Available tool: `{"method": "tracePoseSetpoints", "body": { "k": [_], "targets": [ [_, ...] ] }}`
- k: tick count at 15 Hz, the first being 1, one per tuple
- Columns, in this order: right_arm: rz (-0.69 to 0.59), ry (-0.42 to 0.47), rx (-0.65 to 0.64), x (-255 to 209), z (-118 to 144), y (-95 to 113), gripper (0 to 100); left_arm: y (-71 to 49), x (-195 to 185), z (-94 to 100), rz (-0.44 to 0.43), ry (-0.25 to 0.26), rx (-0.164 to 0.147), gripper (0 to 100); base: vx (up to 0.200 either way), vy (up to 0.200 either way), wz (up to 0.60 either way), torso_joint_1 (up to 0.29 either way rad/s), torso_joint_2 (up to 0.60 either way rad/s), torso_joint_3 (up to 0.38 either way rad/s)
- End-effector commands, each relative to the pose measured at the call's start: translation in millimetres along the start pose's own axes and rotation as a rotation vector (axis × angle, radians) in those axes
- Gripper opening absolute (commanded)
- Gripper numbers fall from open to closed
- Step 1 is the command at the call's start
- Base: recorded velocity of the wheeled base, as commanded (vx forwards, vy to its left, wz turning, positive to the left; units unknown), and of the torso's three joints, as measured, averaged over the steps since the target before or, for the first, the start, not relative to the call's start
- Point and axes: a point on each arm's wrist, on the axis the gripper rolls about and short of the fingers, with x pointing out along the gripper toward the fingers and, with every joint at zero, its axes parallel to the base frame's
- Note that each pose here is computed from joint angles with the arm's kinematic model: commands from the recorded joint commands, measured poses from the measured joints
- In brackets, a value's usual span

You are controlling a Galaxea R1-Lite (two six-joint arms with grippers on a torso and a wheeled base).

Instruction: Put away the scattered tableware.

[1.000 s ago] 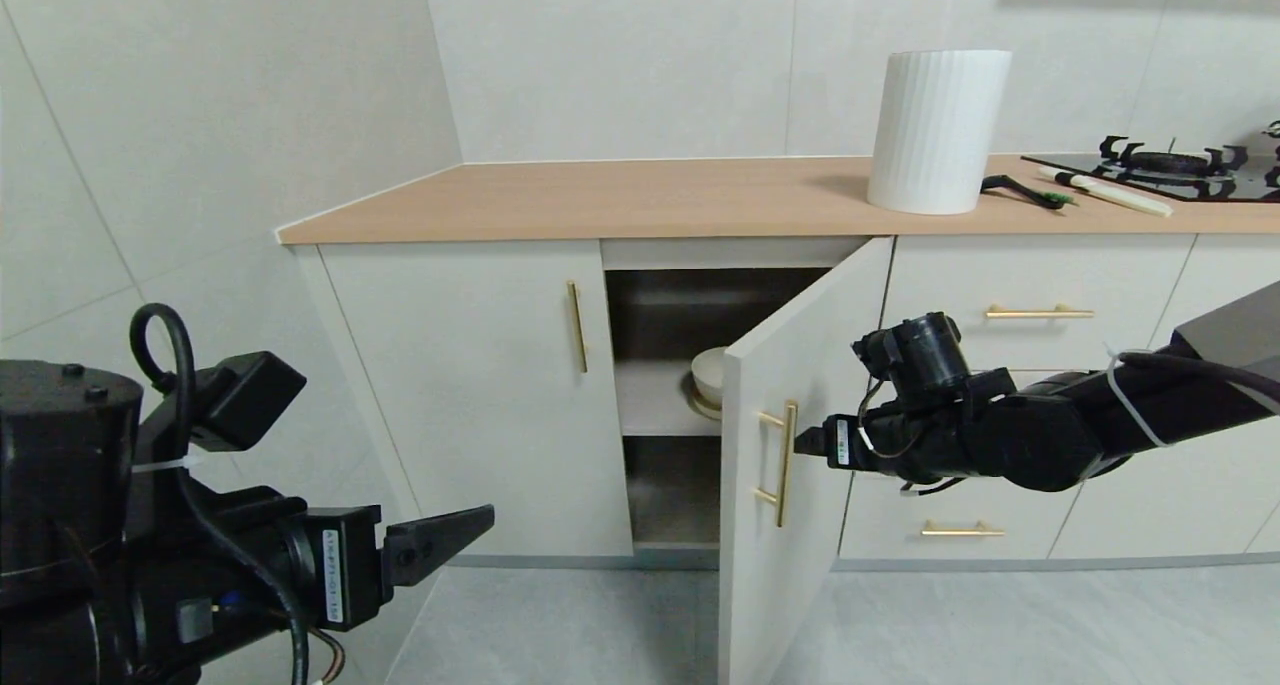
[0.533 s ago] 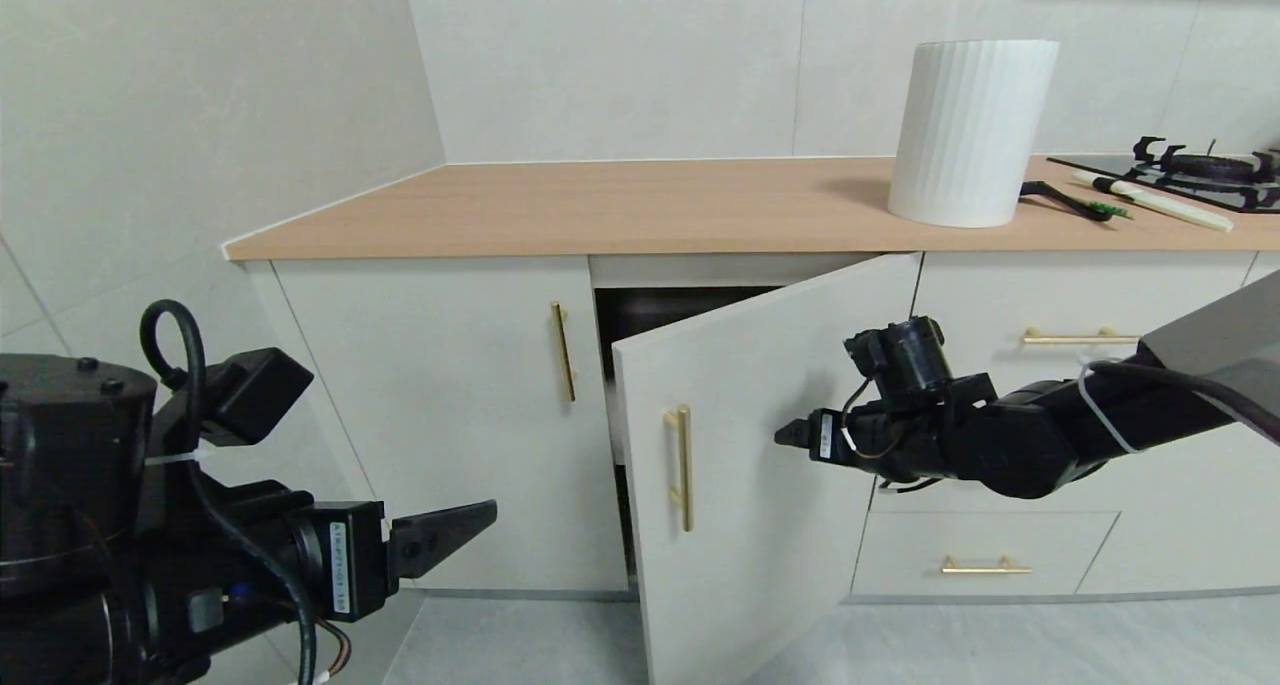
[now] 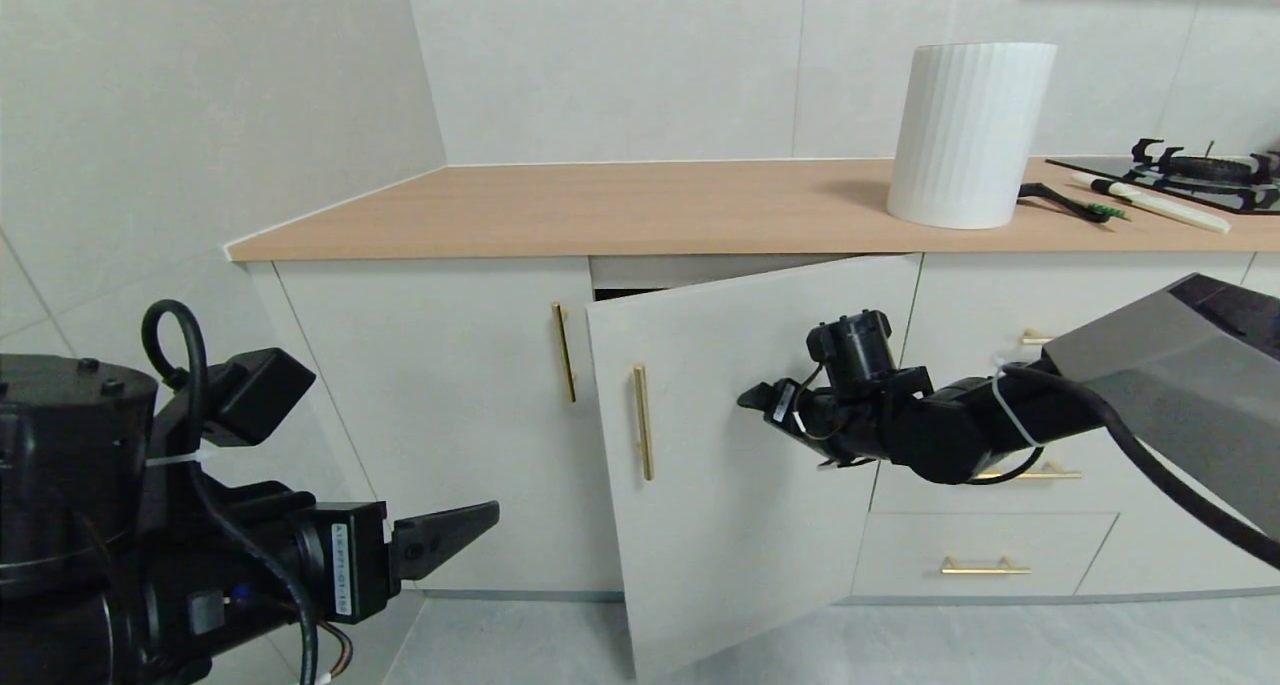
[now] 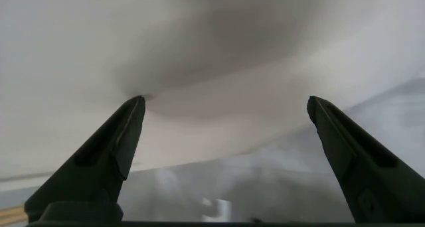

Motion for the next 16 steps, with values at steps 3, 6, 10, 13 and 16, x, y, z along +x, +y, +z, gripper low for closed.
{"method": "tracePoseSetpoints", "body": {
  "k": [3,6,10,13,16],
  "targets": [
    [-0.028,-0.047,0.078,29.6,-0.5,-1.4,100,0.2,1.6,-0.3,0.004,0.005,0.000,100,0.000,0.000,0.00,0.000,0.00,0.000],
    [-0.068,-0.117,0.129,46.3,8.4,-8.1,100,0.2,2.0,-0.4,0.005,0.006,0.000,100,0.000,0.000,0.00,0.000,0.00,0.000],
    [-0.089,-0.157,0.160,52.6,18.1,-15.5,100,0.0,2.4,-0.6,0.004,0.008,-0.001,100,0.000,0.000,0.00,0.000,0.00,0.000],
    [-0.115,-0.200,0.180,59.8,24.7,-21.3,100,0.2,2.4,-0.4,0.005,0.007,0.000,100,0.000,0.000,0.00,0.000,0.00,0.000],
    [-0.130,-0.219,0.192,61.7,30.3,-25.6,100,0.0,3.9,-0.9,0.006,0.013,-0.001,100,0.000,0.000,0.00,0.000,0.00,0.000]
  ]
}}
